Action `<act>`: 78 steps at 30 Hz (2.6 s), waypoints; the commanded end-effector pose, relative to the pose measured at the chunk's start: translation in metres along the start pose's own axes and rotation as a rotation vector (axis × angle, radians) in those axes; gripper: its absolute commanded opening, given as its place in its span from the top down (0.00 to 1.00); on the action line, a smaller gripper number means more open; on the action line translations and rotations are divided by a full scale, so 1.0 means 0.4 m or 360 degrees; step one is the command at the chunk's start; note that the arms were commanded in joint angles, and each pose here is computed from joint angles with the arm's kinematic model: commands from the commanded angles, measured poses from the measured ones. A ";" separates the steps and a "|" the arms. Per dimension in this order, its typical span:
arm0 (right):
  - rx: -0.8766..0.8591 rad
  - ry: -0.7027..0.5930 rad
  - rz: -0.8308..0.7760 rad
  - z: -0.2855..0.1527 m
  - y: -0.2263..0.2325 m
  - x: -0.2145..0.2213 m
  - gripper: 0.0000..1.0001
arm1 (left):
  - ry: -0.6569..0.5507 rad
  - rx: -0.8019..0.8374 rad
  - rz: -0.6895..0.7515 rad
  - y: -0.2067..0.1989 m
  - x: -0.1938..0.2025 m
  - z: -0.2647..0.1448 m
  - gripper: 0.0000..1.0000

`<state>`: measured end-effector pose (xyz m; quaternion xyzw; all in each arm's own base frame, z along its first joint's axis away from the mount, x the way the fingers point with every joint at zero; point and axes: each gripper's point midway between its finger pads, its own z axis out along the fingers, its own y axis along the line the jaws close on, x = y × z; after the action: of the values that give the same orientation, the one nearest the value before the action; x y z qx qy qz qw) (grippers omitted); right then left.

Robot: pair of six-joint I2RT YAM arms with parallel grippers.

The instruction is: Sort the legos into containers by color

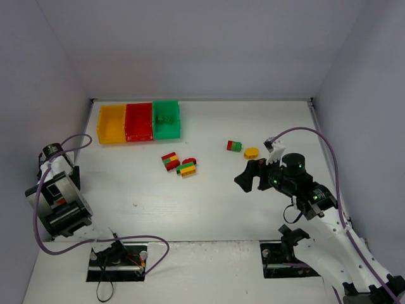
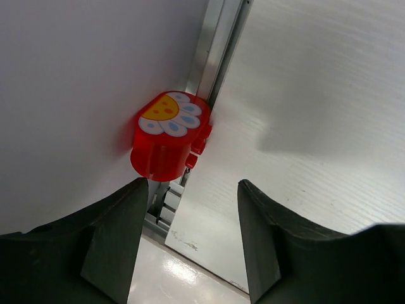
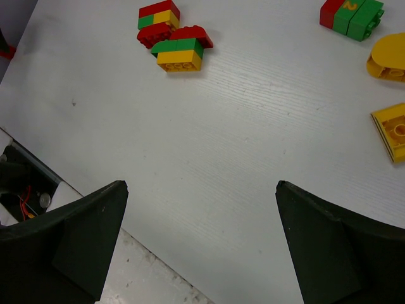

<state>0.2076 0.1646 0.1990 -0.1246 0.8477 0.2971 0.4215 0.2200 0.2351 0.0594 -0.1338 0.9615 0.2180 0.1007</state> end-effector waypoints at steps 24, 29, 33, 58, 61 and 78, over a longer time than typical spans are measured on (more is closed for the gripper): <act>-0.0027 -0.0010 -0.0003 0.019 0.008 -0.010 0.00 | -0.0205 -0.0052 0.0071 0.046 -0.072 -0.027 0.49; -0.0023 -0.0011 -0.0004 0.018 0.006 -0.010 0.00 | -0.0202 -0.0032 0.0078 0.040 -0.072 -0.021 0.50; -0.0021 -0.0012 -0.0004 0.018 0.006 -0.011 0.00 | -0.0197 -0.0025 0.0108 0.037 -0.067 -0.016 0.52; -0.0014 0.0010 0.0007 0.025 0.002 -0.004 0.00 | -0.0174 0.0001 0.0157 0.029 -0.040 0.008 0.53; -0.0013 0.0012 0.0008 0.026 0.001 -0.003 0.00 | -0.0176 0.0006 0.0157 0.029 -0.042 0.011 0.53; -0.0010 0.0036 0.0025 0.032 -0.001 0.003 0.00 | -0.0210 0.0042 0.0161 0.023 -0.056 0.025 0.53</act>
<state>0.2102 0.1659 0.1862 -0.1206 0.8602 0.2917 0.4006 0.2291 0.2448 0.0511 -0.0735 0.9659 0.2116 0.1295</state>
